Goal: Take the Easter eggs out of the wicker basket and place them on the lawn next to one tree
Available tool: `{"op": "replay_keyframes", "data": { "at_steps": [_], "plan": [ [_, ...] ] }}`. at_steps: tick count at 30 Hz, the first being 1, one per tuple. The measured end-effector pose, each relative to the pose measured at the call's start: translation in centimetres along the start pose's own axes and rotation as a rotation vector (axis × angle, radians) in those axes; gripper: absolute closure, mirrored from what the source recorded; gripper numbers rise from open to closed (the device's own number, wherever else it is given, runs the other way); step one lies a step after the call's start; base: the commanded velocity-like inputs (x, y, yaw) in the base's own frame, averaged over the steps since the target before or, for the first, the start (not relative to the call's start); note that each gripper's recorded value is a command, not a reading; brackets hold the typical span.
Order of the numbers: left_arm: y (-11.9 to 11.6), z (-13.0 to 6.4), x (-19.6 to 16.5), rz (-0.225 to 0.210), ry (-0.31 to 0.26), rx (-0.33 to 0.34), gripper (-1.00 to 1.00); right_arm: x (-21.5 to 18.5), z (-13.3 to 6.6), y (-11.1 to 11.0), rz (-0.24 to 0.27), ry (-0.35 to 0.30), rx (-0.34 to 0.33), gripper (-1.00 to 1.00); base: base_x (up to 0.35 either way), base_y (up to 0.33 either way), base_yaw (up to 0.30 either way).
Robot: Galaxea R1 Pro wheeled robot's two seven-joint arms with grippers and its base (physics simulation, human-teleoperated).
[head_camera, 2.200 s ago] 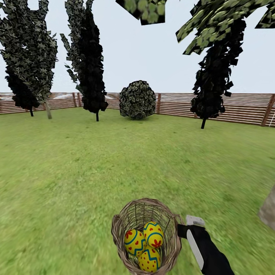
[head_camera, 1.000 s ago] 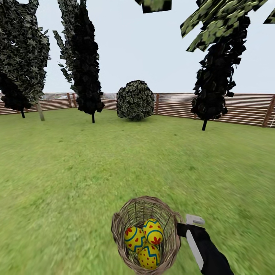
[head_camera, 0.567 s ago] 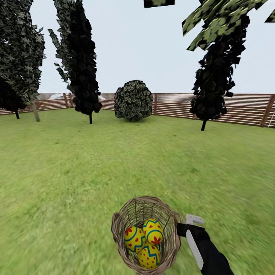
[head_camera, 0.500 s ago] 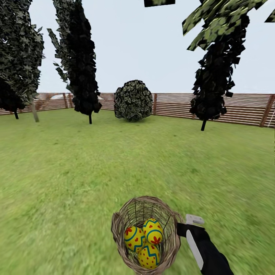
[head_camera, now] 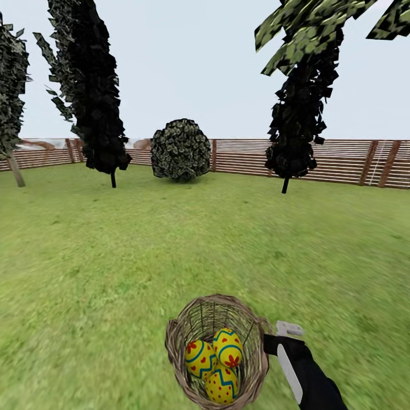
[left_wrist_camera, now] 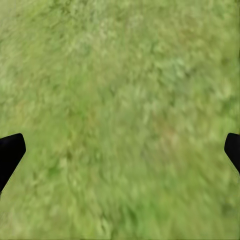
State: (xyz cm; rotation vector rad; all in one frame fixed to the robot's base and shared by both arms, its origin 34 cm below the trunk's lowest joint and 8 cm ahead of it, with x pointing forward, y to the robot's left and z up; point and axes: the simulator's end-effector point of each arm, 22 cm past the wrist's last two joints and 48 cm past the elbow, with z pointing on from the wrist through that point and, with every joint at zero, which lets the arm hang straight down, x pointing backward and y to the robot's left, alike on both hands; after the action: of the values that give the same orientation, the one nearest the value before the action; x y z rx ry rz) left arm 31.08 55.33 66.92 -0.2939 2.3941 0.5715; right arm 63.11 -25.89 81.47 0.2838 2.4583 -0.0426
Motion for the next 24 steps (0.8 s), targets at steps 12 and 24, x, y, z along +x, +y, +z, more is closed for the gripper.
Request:
{"op": "replay_keyframes", "data": {
  "at_steps": [12, 24],
  "plan": [
    [0.00, 0.00, -0.01, 0.000, 0.000, 0.000, -1.00, 0.50, 0.17, 0.01, -0.005, 0.010, 0.001, 1.00, 0.309, 0.188, -0.161],
    [-0.01, 0.01, -0.05, 0.000, -0.002, 0.000, -1.00, -0.09, 0.24, 0.03, 0.001, -0.021, 0.002, 1.00, 0.305, 0.195, -0.134]
  ]
}}
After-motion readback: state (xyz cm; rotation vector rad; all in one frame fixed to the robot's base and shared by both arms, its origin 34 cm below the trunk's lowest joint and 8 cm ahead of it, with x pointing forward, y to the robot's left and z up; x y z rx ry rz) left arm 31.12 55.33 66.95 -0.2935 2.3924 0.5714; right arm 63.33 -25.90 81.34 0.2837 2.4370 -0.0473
